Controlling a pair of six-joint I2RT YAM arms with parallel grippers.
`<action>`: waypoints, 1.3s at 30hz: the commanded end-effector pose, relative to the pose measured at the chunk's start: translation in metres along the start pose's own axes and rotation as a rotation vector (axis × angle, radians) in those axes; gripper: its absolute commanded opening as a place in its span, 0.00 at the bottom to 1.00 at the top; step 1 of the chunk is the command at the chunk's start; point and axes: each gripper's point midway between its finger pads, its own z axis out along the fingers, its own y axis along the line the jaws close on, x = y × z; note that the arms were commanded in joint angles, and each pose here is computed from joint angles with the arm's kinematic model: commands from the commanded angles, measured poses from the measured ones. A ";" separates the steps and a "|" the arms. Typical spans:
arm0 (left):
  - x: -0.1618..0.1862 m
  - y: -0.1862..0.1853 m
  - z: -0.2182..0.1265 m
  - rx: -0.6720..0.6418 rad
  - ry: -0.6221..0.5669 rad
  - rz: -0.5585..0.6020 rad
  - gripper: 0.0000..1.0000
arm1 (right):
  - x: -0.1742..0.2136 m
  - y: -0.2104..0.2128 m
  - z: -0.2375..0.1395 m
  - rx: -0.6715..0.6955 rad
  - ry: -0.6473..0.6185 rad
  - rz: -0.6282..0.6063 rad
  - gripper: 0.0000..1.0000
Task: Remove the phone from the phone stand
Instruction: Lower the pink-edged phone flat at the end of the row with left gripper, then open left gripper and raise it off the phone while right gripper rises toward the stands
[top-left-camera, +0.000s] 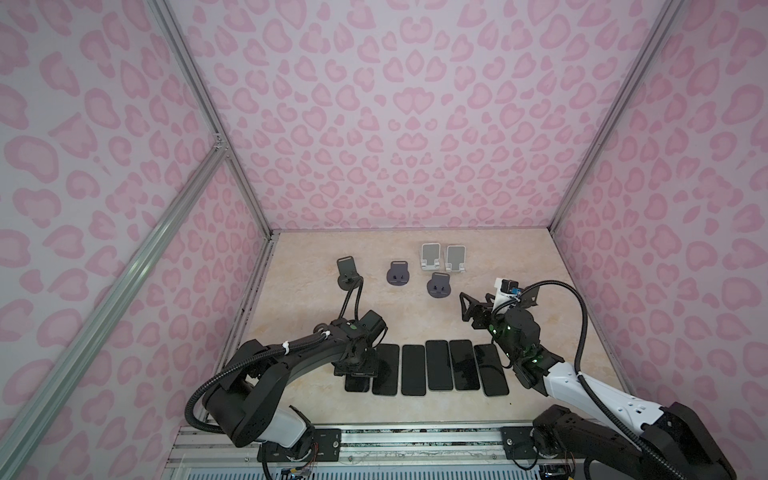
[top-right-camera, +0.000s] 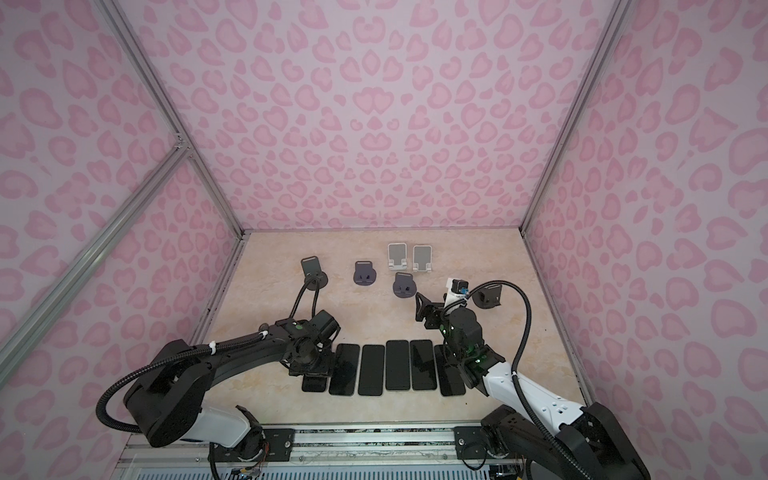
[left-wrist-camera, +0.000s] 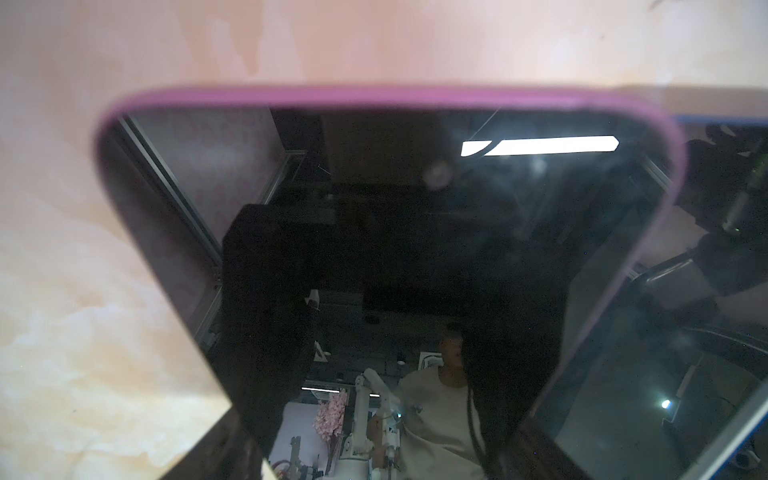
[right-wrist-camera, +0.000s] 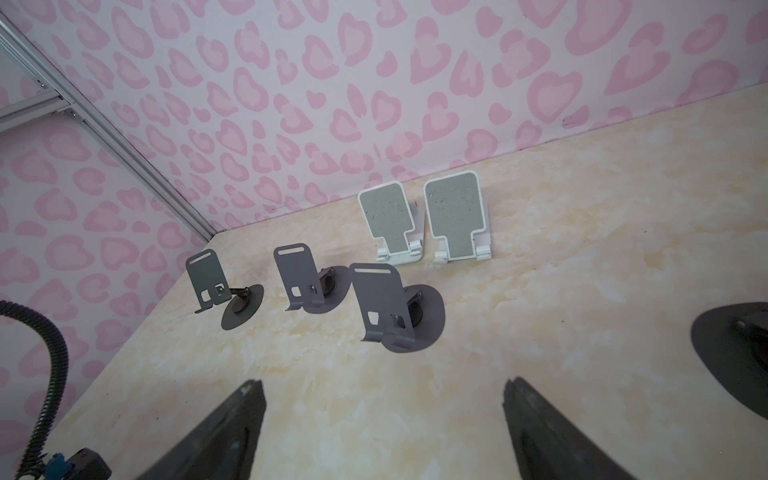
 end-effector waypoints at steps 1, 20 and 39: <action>-0.008 0.009 0.005 -0.056 -0.049 -0.017 0.78 | 0.003 -0.002 0.000 0.009 0.007 -0.013 0.92; -0.017 0.007 -0.006 -0.045 -0.090 -0.018 0.82 | 0.003 -0.002 0.001 0.008 0.011 -0.014 0.92; -0.073 0.037 -0.201 0.029 -0.682 -0.124 0.97 | -0.005 -0.006 -0.004 0.040 -0.012 -0.043 0.92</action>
